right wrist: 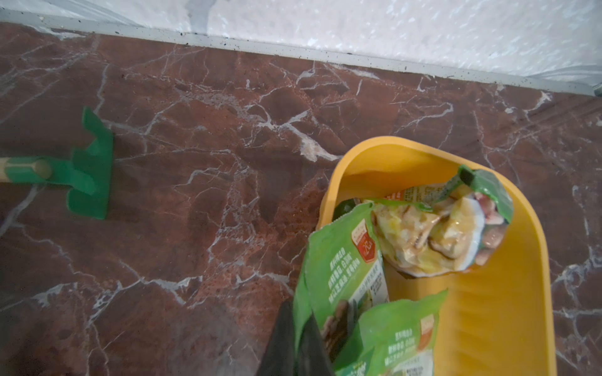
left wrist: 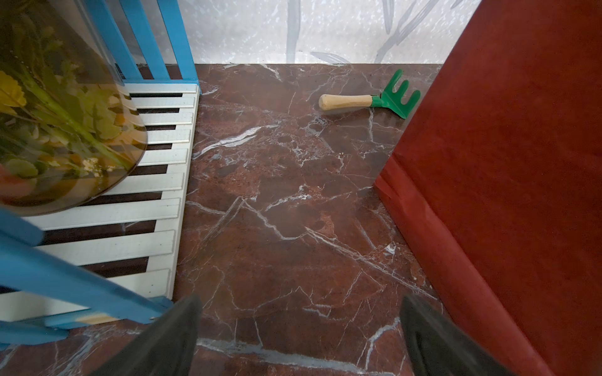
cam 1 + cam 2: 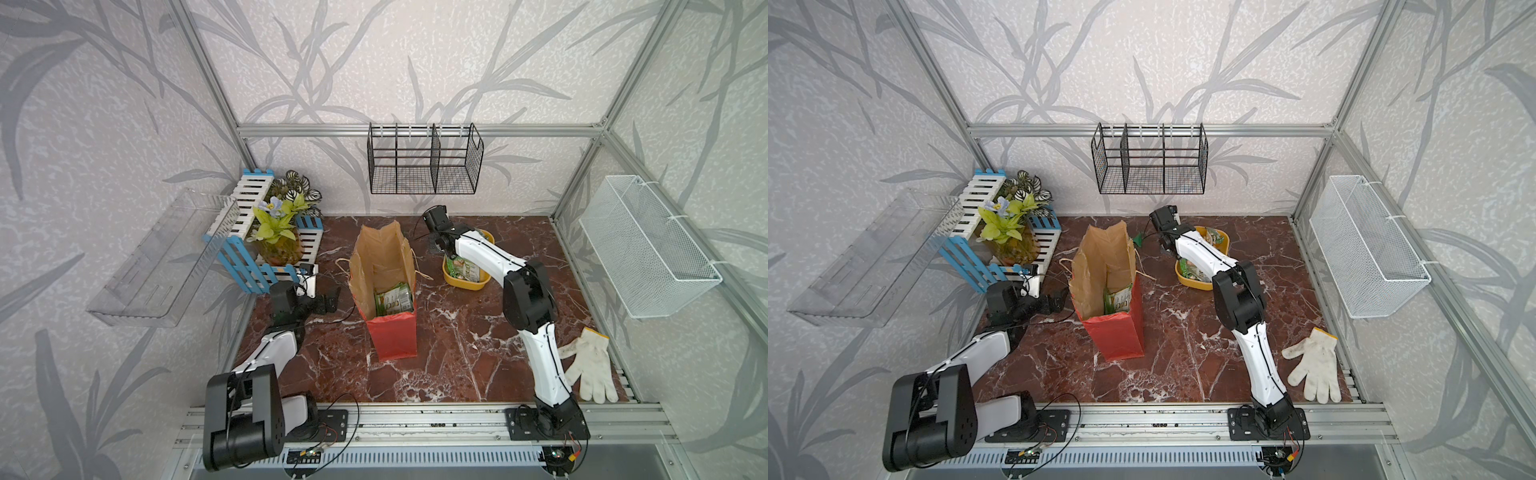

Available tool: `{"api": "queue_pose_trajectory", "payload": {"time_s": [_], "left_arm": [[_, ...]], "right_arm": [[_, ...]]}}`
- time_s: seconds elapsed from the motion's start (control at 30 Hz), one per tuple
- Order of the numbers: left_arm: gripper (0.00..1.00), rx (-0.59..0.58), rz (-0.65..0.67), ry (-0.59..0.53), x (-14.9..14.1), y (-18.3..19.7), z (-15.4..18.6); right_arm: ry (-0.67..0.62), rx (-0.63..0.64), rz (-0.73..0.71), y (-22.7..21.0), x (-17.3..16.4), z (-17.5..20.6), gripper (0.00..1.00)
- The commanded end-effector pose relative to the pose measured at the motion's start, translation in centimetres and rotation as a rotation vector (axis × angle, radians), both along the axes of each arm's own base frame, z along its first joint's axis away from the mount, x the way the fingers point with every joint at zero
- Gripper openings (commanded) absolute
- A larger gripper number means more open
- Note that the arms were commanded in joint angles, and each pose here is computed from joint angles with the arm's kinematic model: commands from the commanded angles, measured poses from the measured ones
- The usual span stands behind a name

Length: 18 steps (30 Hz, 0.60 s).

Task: Place the condiment packets inside the bag
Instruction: Pick up the condiment packet from the storage box.

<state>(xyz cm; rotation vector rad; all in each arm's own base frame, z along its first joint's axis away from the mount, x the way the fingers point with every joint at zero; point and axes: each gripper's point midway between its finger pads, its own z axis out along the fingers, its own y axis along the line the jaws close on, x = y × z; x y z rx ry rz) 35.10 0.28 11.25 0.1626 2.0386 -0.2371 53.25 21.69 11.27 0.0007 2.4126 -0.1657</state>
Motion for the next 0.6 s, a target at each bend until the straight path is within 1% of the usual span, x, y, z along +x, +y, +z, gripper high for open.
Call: {"api": "queue_pose_trajectory", "payload": {"time_s": [0.0, 0.17, 0.4, 0.57], "left_arm": [[1.0, 0.004, -0.006, -0.008, -0.1, 0.0, 0.0], [1.0, 0.004, -0.003, -0.008, -0.1, 0.0, 0.0], [1.0, 0.005, -0.002, -0.009, 0.0, 0.1, 0.0], [1.0, 0.005, -0.001, -0.009, -0.1, 0.1, 0.1]], "right_arm": [[-0.135, 0.076, -0.034, -0.7, -0.4, 6.4, 0.01], [-0.226, 0.128, -0.043, -1.5, -1.9, 10.6, 0.0], [-0.29, 0.152, -0.026, -2.0, -4.0, 14.7, 0.0], [-0.341, 0.182, 0.015, -1.3, -6.2, 17.7, 0.0]]}}
